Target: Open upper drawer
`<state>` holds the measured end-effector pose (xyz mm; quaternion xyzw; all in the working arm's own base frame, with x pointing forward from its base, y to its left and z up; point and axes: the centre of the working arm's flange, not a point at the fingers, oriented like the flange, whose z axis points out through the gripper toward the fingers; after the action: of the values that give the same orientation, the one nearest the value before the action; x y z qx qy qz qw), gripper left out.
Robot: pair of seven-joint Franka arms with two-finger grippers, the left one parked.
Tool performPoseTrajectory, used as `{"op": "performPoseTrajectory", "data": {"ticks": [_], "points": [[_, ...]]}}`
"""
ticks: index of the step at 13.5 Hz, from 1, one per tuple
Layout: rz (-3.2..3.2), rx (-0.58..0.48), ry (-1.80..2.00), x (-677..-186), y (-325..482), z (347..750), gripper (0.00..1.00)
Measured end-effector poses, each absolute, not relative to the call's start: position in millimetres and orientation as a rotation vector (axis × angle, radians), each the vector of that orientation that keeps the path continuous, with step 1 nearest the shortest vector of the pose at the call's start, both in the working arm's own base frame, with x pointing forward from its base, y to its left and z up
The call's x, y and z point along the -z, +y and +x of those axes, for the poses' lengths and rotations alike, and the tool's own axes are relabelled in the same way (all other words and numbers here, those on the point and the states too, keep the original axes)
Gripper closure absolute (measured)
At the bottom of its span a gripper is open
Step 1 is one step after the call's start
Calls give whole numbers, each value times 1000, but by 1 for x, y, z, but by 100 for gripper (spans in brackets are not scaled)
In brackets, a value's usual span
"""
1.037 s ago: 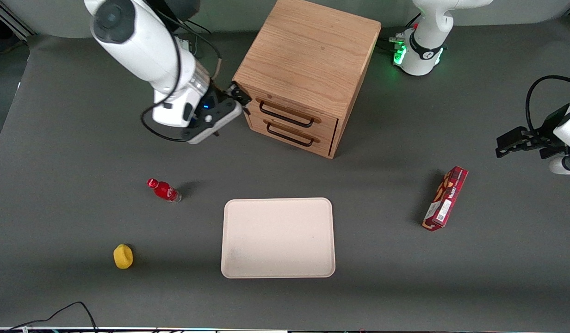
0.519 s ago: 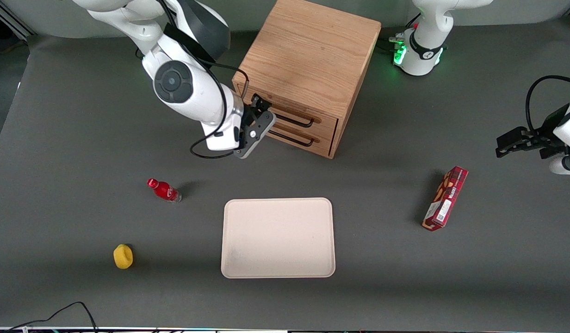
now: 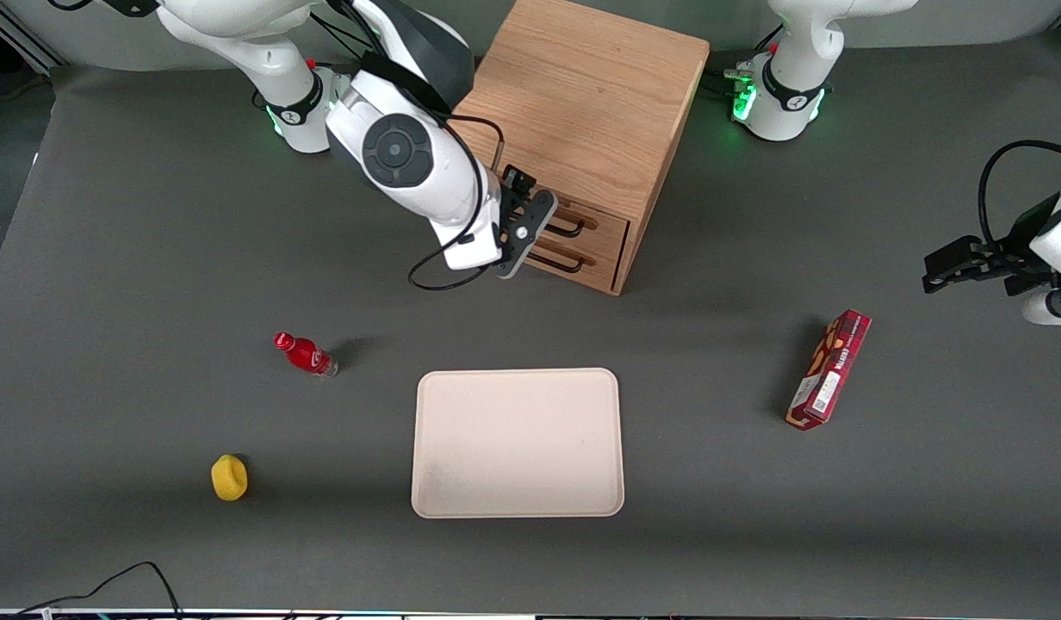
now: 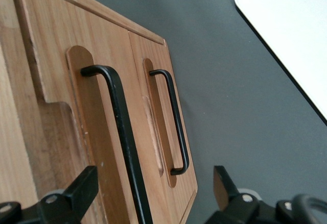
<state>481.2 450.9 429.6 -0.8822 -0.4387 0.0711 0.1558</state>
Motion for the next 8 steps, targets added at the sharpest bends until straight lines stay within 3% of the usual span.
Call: {"op": "performPoseTrajectory", "data": {"ticks": [8], "points": [[-2532, -159, -1327, -402, 460, 488, 0]]}}
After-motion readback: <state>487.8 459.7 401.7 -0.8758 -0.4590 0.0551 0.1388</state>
